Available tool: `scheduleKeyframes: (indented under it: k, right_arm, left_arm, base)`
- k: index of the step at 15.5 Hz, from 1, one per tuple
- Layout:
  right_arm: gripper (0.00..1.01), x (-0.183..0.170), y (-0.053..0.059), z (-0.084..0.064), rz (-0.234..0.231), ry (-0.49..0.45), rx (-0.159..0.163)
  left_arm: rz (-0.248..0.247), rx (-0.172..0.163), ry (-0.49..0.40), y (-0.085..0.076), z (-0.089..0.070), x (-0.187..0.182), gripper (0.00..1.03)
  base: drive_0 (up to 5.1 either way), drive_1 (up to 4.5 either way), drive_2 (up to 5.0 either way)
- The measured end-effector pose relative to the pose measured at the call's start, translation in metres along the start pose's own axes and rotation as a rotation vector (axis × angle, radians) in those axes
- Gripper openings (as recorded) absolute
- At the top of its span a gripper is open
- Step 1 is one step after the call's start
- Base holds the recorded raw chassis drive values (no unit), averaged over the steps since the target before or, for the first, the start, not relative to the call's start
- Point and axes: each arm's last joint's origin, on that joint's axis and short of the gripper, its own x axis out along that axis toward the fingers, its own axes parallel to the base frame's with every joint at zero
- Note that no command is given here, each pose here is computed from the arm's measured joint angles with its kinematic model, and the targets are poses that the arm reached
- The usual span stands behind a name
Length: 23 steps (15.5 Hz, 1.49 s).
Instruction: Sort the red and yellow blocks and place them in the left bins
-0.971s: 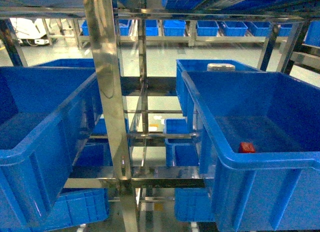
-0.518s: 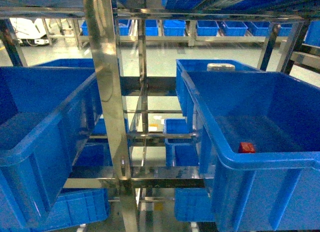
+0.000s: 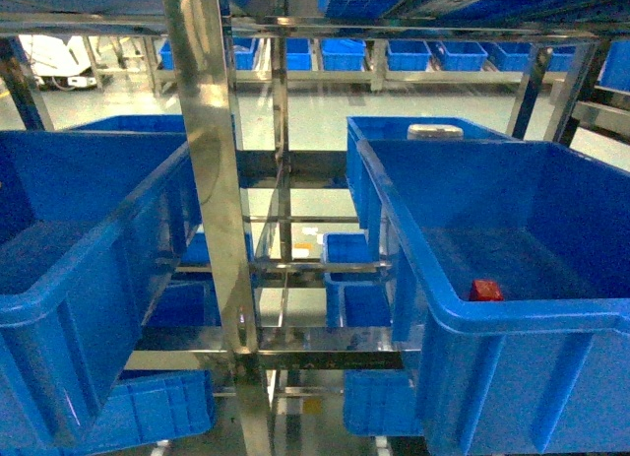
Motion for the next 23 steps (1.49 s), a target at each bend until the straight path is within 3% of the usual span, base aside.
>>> scheduleKeyframes:
  k: [4,6,7,10,12,16,18,20,21,22,23]
  right_arm:
    - [0.98,0.000,0.000,0.000,0.000,0.000,0.000]
    - [0.98,0.000,0.000,0.000,0.000,0.001,0.000]
    - [0.98,0.000,0.000,0.000,0.000,0.000,0.000]
    - [0.98,0.000,0.000,0.000,0.000,0.000,0.000]
    - [0.98,0.000,0.000,0.000,0.000,0.000,0.000]
    - [0.98,0.000,0.000,0.000,0.000,0.000,0.000]
    - [0.98,0.000,0.000,0.000,0.000,0.001,0.000]
    - [0.97,0.000,0.000,0.000,-0.017,-0.017,-0.003]
    - [0.87,-0.004,0.000,-0.001,-0.112,-0.088,-0.013]
    - [0.72,-0.015,0.001,-0.010,-0.172,-0.102,-0.011]
    - [0.61,-0.022,0.002,-0.017,-0.182,-0.092,-0.010]
  left_arm:
    - [-0.005,-0.008,0.017,0.002,0.001,0.001,0.69]
    - [-0.051,-0.014,0.005,-0.013,0.011,-0.018,0.95]
    - [-0.072,-0.008,-0.006,-0.019,0.015,-0.030,1.00]
    - [-0.110,-0.001,-0.031,-0.030,0.019,-0.072,0.98]
    - [-0.155,-0.039,-0.041,-0.034,0.023,-0.112,0.98]
    - [-0.270,-0.049,-0.238,-0.067,0.060,-0.191,0.98]
    - [-0.302,-0.049,-0.282,-0.074,0.065,-0.205,0.98]
    - [-0.287,-0.056,-0.286,-0.073,0.066,-0.205,0.98]
    - [-0.274,-0.051,-0.273,-0.073,0.064,-0.203,0.97]
    - [-0.199,-0.004,-0.314,-0.072,0.058,-0.205,0.83]
    - [-0.178,0.029,-0.323,-0.070,0.047,-0.209,0.73]
  base:
    - [0.0,0.00,0.0]
    - [0.0,0.00,0.0]
    - [0.0,0.00,0.0]
    - [0.0,0.00,0.0]
    - [0.0,0.00,0.0]
    - [0.0,0.00,0.0]
    - [0.0,0.00,0.0]
    - [0.0,0.00,0.0]
    - [0.0,0.00,0.0]
    - [0.0,0.00,0.0]
    - [0.0,0.00,0.0]
